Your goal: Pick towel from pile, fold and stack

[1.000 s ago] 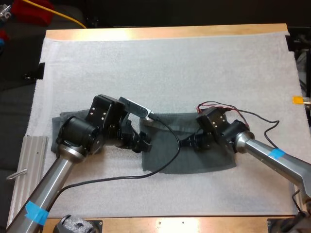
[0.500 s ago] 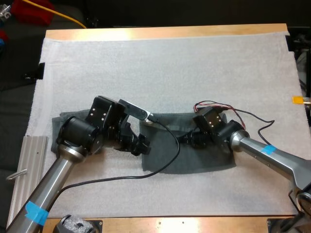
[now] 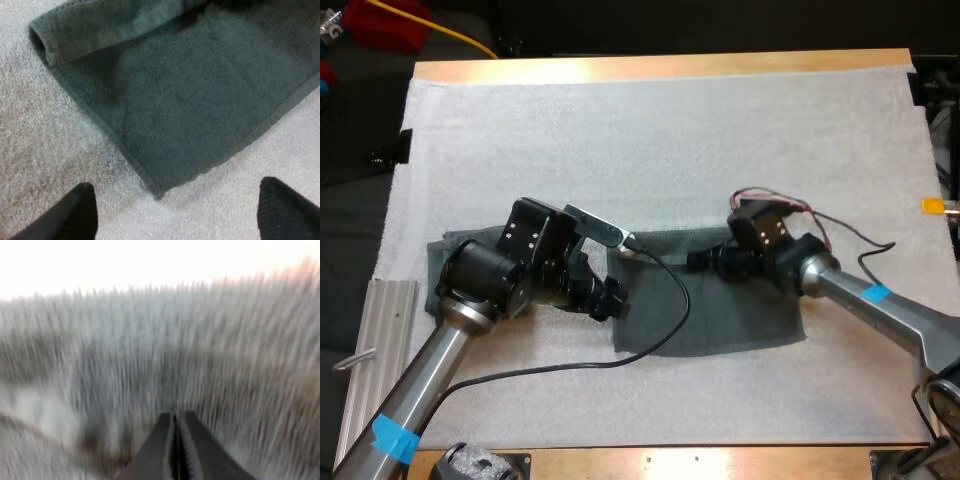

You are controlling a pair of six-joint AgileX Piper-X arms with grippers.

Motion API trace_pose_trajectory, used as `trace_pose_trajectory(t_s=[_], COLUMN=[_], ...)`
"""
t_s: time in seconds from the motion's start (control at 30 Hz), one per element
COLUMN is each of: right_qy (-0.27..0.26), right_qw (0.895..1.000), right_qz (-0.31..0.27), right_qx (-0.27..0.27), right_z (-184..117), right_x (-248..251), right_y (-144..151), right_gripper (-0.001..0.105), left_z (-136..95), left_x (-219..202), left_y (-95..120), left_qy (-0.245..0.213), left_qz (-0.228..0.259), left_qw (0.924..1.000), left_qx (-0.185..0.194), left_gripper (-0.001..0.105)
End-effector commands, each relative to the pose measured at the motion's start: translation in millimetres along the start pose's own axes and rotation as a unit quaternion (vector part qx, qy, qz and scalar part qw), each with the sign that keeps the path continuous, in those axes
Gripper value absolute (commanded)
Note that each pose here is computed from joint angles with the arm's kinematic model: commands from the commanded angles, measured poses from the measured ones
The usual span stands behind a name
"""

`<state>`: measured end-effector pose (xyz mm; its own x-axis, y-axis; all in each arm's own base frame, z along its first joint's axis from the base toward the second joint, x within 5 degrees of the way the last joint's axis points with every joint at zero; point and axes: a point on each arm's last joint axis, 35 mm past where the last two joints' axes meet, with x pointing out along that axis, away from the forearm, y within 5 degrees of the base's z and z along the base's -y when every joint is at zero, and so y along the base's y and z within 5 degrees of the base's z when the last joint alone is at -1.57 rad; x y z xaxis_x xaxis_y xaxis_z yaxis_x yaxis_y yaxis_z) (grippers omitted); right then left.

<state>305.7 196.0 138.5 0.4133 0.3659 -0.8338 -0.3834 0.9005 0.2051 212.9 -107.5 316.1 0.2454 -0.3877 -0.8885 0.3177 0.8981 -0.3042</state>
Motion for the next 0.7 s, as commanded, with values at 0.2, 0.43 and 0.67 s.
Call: trace_pose_trajectory(t_s=[0.2, 0.43, 0.67], right_qy=[0.022, 0.047, 0.069], right_qw=[0.999, 0.996, 0.99], right_qz=[0.025, 0.081, 0.118], right_qx=[0.005, -0.01, -0.042], right_z=[9, 9, -2], right_x=[8, -13, -4], right_y=[3, 11, 34], right_gripper=[0.001, 0.001, 0.001], left_z=[0, 0, 0], left_x=[-3, -3, -3], left_y=[-1, -1, -1], left_qy=[-0.003, -0.003, -0.003], left_qz=[0.004, 0.004, 0.004], left_qw=[1.0, 1.0, 1.0], left_qx=[0.004, 0.004, 0.004], left_gripper=[0.064, 0.064, 0.064])
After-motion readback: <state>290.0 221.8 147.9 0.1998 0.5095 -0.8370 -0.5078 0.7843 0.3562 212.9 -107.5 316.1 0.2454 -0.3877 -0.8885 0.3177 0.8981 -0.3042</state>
